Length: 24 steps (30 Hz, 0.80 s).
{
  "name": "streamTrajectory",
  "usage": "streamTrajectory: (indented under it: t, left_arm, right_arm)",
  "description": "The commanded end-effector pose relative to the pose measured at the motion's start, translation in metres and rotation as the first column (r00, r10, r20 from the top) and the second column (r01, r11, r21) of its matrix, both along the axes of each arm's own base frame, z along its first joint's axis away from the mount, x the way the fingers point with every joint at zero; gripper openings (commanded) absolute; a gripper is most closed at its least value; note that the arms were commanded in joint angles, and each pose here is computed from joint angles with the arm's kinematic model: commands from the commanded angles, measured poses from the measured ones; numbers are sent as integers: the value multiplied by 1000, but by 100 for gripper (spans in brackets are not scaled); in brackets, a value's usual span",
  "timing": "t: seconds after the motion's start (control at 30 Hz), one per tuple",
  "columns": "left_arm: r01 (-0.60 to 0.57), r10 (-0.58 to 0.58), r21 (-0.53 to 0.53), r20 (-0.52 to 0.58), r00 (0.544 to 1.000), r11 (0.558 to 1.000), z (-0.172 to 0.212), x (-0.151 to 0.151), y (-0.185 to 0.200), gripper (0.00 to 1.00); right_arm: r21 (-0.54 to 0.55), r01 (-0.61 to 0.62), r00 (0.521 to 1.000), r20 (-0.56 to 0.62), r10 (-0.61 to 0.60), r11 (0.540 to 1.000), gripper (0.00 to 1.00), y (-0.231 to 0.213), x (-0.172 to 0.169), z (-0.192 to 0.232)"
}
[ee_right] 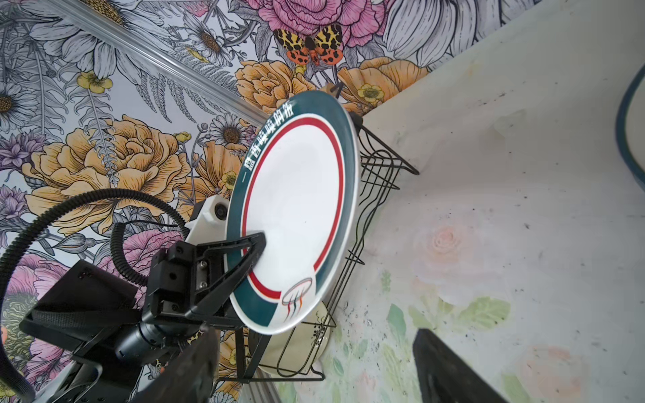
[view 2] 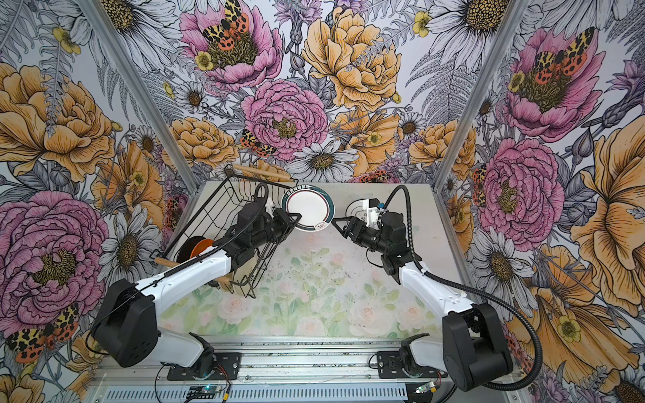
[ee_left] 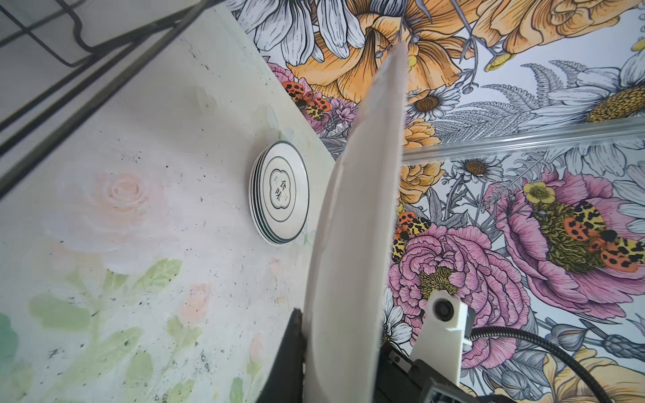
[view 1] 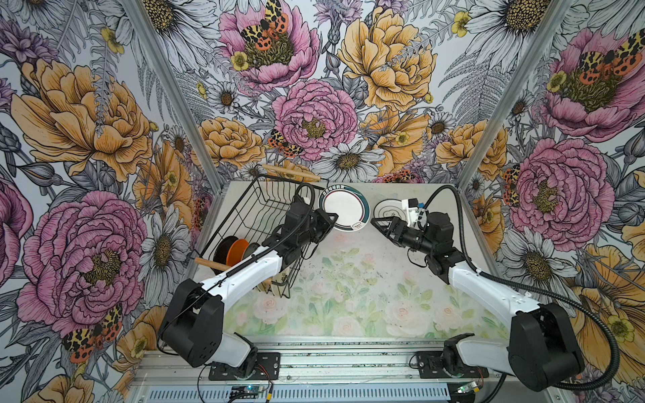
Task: Unload the plates from the dish rack
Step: 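Lift the green-rimmed plate out of the rack with the left gripper while the right approaches, then grasp the green-rimmed plate rim with the right gripper while the left holds it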
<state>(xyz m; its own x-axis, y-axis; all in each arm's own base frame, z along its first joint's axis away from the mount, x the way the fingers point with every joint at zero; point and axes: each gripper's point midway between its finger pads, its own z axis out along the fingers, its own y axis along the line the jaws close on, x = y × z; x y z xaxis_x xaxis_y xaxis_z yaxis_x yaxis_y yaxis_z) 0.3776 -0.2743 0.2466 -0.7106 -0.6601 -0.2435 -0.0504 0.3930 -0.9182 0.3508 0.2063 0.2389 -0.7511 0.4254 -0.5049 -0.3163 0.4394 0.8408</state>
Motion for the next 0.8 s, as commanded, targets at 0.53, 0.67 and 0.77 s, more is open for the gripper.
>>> streamTrajectory:
  t: [0.53, 0.67, 0.77]
  left_arm:
    - [107, -96, -100, 108, 990, 989, 43, -5, -22, 5]
    - [111, -101, -96, 105, 989, 989, 40, -4, -23, 7]
    - [125, -115, -95, 105, 988, 988, 38, -3, -26, 8]
  right_arm:
    - [120, -22, 996, 89, 12, 993, 47, 36, 47, 31]
    - [135, -22, 996, 87, 11, 991, 37, 37, 49, 32]
    - [137, -14, 997, 80, 3, 991, 30, 36, 50, 30]
